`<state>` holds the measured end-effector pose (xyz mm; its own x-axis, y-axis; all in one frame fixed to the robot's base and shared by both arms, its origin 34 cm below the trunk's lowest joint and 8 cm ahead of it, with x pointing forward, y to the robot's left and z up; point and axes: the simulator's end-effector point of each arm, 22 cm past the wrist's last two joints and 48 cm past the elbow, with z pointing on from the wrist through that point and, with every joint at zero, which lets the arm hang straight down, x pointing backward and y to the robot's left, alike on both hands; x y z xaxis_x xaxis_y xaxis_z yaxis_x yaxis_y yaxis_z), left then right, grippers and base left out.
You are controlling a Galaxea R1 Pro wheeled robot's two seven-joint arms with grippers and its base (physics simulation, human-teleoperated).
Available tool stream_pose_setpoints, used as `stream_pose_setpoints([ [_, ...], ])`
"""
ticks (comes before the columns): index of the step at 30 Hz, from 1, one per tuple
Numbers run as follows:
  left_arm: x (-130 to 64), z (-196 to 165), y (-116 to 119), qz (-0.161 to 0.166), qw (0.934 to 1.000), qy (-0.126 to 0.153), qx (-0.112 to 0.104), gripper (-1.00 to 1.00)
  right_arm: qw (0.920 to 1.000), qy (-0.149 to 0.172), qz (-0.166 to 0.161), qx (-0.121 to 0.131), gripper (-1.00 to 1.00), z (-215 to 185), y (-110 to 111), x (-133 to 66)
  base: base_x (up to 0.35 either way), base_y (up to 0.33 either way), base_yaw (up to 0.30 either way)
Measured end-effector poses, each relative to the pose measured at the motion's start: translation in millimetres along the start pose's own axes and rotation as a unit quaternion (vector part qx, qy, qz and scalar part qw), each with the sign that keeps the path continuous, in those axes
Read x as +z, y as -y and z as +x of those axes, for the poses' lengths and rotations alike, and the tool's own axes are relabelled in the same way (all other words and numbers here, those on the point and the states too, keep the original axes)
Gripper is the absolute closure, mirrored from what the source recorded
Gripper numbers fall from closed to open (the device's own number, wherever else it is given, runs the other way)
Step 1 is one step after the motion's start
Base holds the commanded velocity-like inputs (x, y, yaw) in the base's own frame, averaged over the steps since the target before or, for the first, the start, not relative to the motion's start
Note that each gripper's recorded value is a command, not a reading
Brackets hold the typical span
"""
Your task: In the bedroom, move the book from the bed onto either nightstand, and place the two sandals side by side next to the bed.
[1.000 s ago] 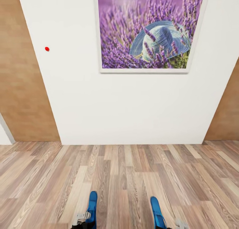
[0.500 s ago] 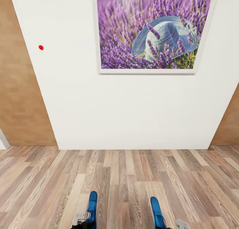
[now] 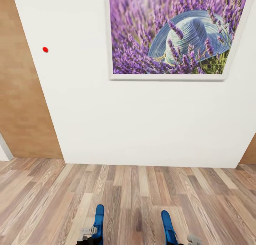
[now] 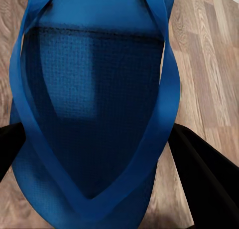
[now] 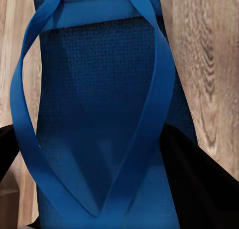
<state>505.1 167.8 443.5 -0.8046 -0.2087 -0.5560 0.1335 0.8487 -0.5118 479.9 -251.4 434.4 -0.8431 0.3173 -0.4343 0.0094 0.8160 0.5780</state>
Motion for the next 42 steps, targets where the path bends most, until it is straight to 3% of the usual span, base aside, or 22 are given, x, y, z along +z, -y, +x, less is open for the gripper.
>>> stream_pose_setpoints([
  [42,0.0,-0.1,0.0,0.0,1.0,0.0,0.0,1.0,1.0,-0.001,0.001,-0.001,1.0,0.4,0.0,0.1,0.309,0.0,0.008],
])
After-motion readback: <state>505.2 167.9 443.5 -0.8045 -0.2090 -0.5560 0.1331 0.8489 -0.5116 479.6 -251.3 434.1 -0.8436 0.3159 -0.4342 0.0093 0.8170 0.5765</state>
